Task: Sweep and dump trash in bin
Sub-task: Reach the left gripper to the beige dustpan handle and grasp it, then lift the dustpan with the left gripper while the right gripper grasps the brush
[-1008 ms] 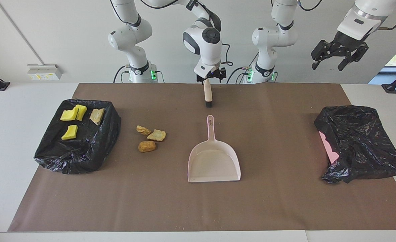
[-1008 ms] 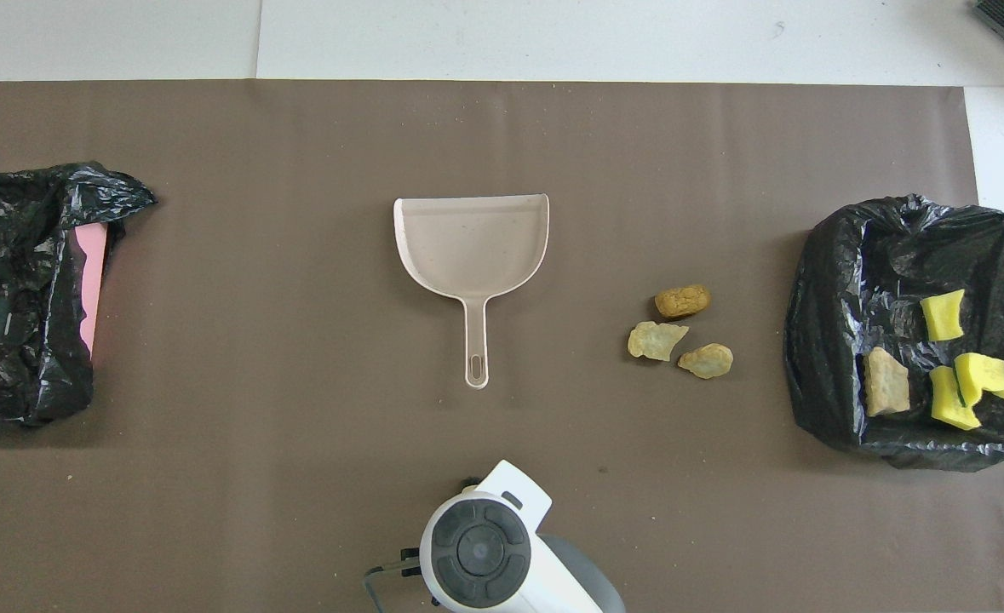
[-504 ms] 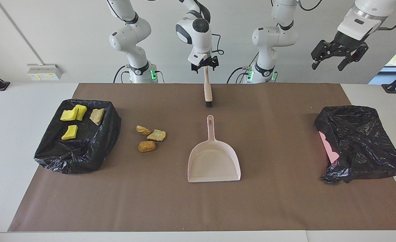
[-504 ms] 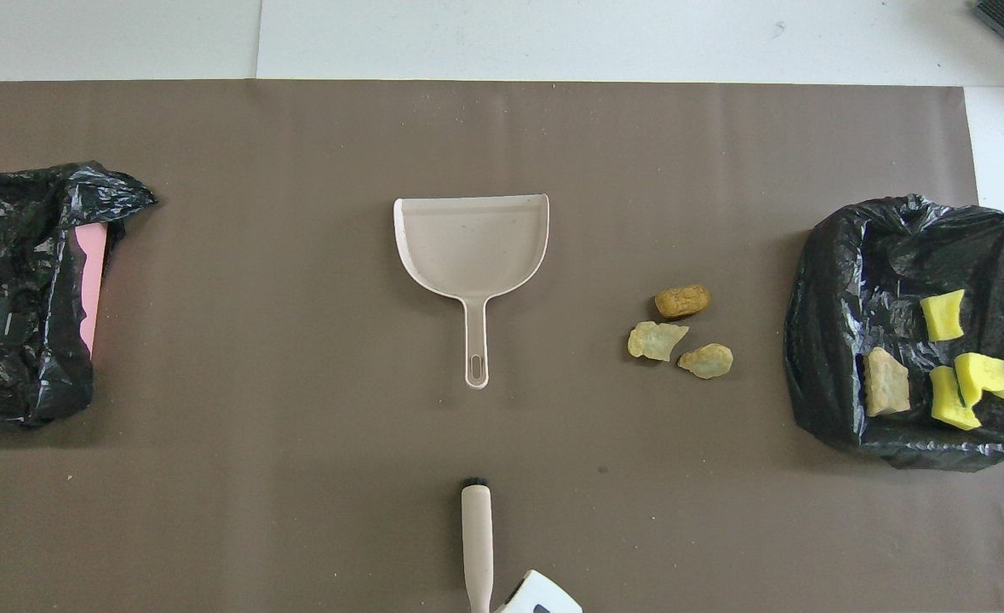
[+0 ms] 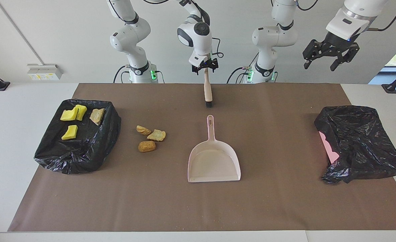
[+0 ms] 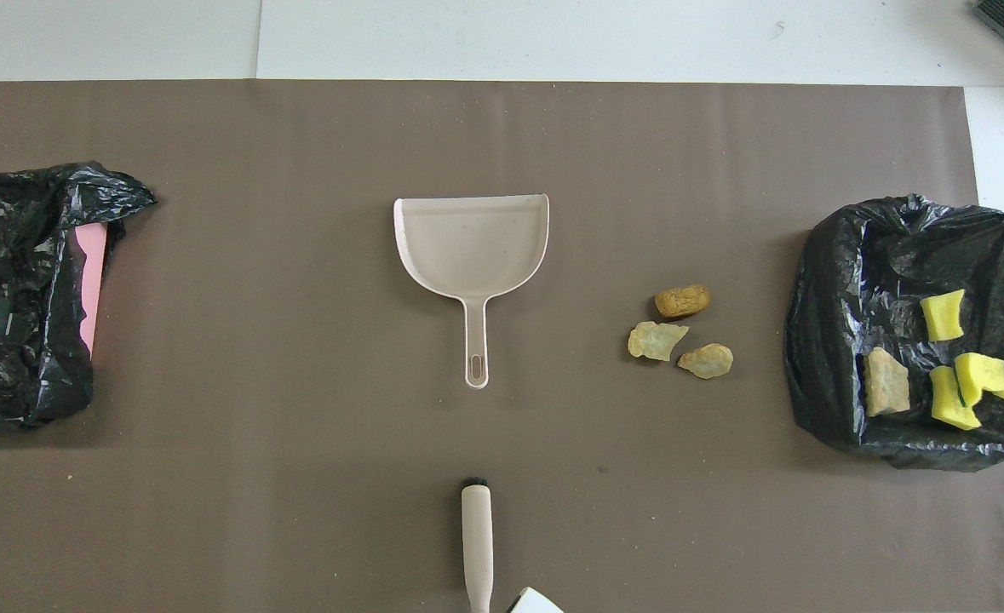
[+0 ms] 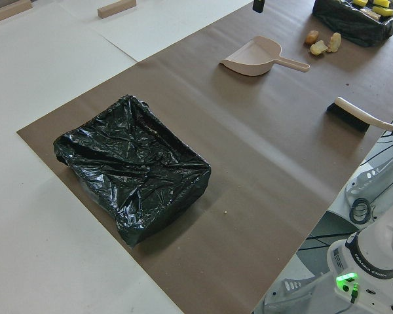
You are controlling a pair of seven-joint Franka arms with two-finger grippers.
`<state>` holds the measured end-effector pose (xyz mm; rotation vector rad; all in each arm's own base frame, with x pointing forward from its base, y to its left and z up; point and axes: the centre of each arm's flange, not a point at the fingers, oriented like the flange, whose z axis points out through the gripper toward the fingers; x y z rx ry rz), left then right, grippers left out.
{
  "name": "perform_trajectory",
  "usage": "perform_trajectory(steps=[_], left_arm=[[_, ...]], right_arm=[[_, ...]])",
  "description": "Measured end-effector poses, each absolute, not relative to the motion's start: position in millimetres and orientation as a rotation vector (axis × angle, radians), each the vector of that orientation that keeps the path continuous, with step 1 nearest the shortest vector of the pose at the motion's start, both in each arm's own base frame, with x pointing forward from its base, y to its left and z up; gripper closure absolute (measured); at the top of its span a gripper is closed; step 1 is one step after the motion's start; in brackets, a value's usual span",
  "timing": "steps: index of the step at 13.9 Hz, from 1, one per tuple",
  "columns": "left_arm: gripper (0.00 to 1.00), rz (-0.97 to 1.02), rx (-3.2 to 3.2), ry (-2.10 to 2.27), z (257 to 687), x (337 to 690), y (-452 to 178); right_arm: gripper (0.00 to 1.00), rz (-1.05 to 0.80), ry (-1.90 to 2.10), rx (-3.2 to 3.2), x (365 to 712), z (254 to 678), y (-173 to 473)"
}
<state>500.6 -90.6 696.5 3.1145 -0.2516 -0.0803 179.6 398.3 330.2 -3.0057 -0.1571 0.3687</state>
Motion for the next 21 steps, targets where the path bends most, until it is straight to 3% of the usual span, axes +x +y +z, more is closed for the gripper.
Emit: perform_trajectory(steps=[5,11,18,21], left_arm=[[0.00,-0.003,3.115,-0.224,641.1,484.2,-227.8],[0.00,0.056,3.086,-0.160,539.2,475.1,-319.1],[0.00,0.048,3.108,-0.103,423.5,476.7,-402.4],[0.00,0.062,3.098,-0.089,394.9,487.3,-403.4]], right_arm=[[0.71,0.375,-0.160,-3.009,179.0,327.8,398.5],[0.74,0.440,-0.261,-3.059,189.8,333.6,393.3],[0.74,0.437,-0.201,-3.171,241.0,394.2,326.2],[0.74,0.430,-0.151,-3.213,288.8,400.6,271.0]])
